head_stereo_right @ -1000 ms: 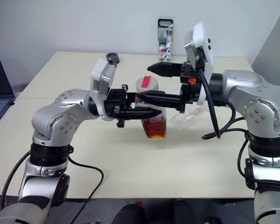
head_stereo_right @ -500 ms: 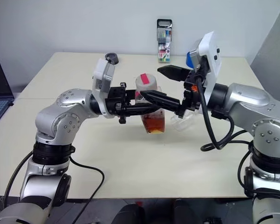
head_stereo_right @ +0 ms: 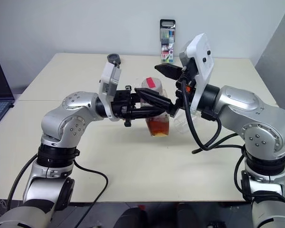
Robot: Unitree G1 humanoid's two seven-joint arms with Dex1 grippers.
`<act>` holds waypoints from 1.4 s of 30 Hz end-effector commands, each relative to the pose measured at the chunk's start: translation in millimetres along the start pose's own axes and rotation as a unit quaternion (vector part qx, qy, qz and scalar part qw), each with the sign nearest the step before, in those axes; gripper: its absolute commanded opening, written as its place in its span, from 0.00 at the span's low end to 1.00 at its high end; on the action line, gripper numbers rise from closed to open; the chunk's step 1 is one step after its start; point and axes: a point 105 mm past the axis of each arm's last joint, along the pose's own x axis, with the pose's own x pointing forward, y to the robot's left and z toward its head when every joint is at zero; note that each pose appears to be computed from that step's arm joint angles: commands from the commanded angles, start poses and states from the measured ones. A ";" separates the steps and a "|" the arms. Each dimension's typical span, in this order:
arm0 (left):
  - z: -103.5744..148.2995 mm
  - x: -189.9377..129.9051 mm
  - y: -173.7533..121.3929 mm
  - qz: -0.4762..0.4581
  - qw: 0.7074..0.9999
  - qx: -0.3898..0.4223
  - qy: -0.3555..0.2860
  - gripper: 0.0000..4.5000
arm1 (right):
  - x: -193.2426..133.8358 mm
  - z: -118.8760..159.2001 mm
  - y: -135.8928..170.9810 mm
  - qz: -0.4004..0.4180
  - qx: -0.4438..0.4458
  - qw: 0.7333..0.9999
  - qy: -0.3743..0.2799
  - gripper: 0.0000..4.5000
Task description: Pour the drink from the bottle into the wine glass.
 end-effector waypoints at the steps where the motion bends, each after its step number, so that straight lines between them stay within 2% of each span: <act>1: 16.0 -0.4 -1.1 -0.005 0.999 0.034 -0.011 0.40 | -10.0 10.0 -4.5 -0.012 -0.007 1.000 -0.021 1.00; 9: 15.4 -1.1 2.1 -0.007 0.999 0.035 -0.009 0.40 | -20.3 10.8 -4.0 -0.014 -0.006 1.000 -0.011 1.00; 20: 14.6 0.9 2.9 -0.010 0.999 0.035 -0.011 0.40 | -16.6 14.4 14.0 0.033 0.023 0.999 -0.020 1.00; 31: 14.9 -1.1 -0.7 -0.011 0.999 0.037 -0.007 0.40 | -4.2 10.0 -0.6 0.007 0.016 0.999 -0.031 1.00; 42: 13.5 -1.8 -0.1 -0.008 0.999 0.038 -0.006 0.40 | -18.3 6.8 -0.6 0.001 0.017 1.000 -0.017 1.00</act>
